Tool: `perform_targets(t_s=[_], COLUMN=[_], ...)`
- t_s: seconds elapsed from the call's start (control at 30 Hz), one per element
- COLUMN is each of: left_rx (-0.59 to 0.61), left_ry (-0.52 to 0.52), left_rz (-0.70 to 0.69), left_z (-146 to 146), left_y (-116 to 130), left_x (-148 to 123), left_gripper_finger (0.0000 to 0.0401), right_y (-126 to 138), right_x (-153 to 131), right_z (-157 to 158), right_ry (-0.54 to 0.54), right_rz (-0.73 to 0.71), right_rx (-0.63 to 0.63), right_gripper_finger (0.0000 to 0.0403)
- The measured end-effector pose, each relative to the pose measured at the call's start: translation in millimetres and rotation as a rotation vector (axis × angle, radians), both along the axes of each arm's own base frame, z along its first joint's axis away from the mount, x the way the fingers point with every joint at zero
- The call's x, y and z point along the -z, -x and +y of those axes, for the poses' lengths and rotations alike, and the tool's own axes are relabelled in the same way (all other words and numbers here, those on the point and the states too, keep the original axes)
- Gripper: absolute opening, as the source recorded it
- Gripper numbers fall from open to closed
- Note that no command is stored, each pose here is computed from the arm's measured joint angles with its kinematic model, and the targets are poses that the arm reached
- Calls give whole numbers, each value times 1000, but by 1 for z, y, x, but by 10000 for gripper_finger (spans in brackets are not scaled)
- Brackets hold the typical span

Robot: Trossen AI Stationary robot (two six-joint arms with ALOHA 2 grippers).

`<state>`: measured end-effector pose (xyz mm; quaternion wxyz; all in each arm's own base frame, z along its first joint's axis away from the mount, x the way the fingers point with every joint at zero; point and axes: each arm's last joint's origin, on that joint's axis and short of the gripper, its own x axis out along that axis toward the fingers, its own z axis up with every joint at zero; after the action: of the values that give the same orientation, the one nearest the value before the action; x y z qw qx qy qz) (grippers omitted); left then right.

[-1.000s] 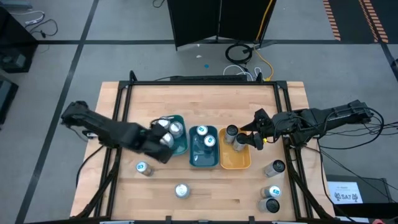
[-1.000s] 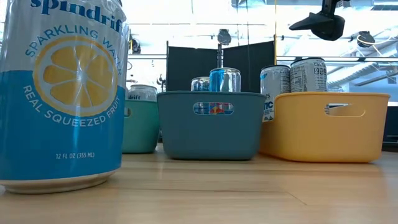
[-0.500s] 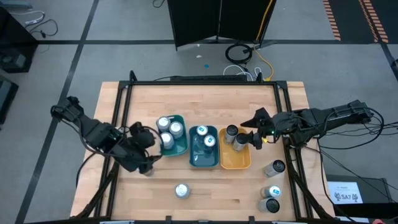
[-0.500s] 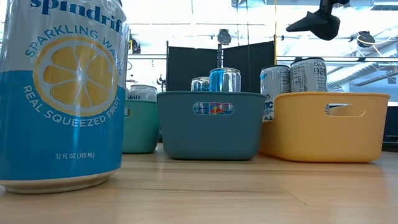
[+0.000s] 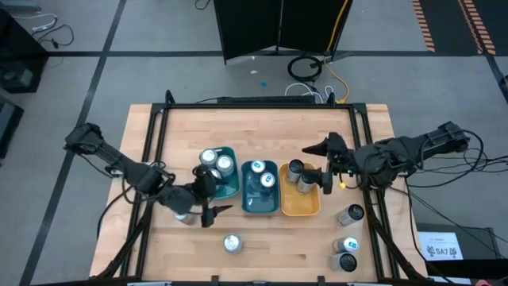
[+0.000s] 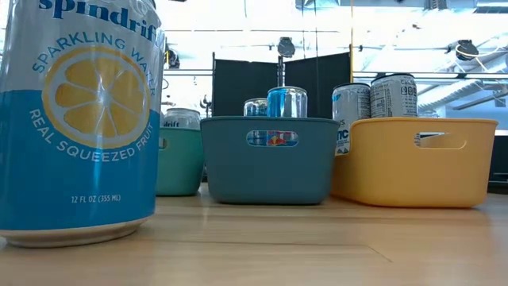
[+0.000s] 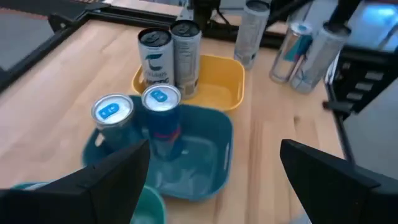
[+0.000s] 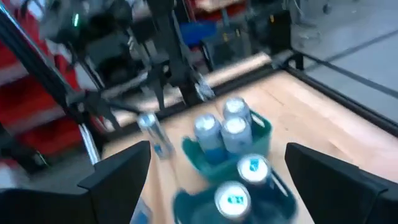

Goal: Sort soda cans
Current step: Put the white-blue soda can into the yellow bin

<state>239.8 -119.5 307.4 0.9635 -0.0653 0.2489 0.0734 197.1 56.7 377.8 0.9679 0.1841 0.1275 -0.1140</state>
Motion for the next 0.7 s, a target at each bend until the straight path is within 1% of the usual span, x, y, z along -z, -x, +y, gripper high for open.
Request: perform_targets(t_s=[0.07, 0.17, 0.23, 0.3, 0.33, 0.43, 0.47, 0.5, 0.57, 0.6, 0.7], left_rx=[-4, 9, 14, 25, 28, 25, 25, 27, 27, 32, 67], left_ry=[33, 97, 115, 108, 103, 110, 111, 111, 110, 111, 126], left_rz=[-16, -61, -95, -103, -97, -109, -112, -111, -105, -99, -82], left_z=[10, 22, 29, 34, 36, 41, 41, 41, 41, 41, 40], left_y=[0, 1, 1, 2, 2, 2, 1, 1, 1, 2, 2], left_x=[12, 22, 23, 23, 23, 21, 20, 20, 21, 21, 23], left_gripper_finger=[368, 368, 368, 368, 368, 368, 368, 368, 368, 368, 368], right_y=[-4, 0, 9, 17, 15, 11, 10, 12, 18, 18, 22], right_x=[-13, -31, -38, -40, -41, -39, -38, -33, -18, -10, 8], right_z=[4, 1, -3, -4, -2, 6, 8, 9, 12, 16, 26], right_ry=[8, -55, -154, -275, -359, -491, -536, -551, -539, -555, -609], right_rz=[97, 308, 452, 596, 588, 555, 559, 591, 718, 749, 805], right_rx=[40, 175, 307, 446, 472, 387, 389, 412, 493, 515, 510], right_gripper_finger=[364, 364, 364, 364, 364, 364, 364, 364, 364, 364, 364])
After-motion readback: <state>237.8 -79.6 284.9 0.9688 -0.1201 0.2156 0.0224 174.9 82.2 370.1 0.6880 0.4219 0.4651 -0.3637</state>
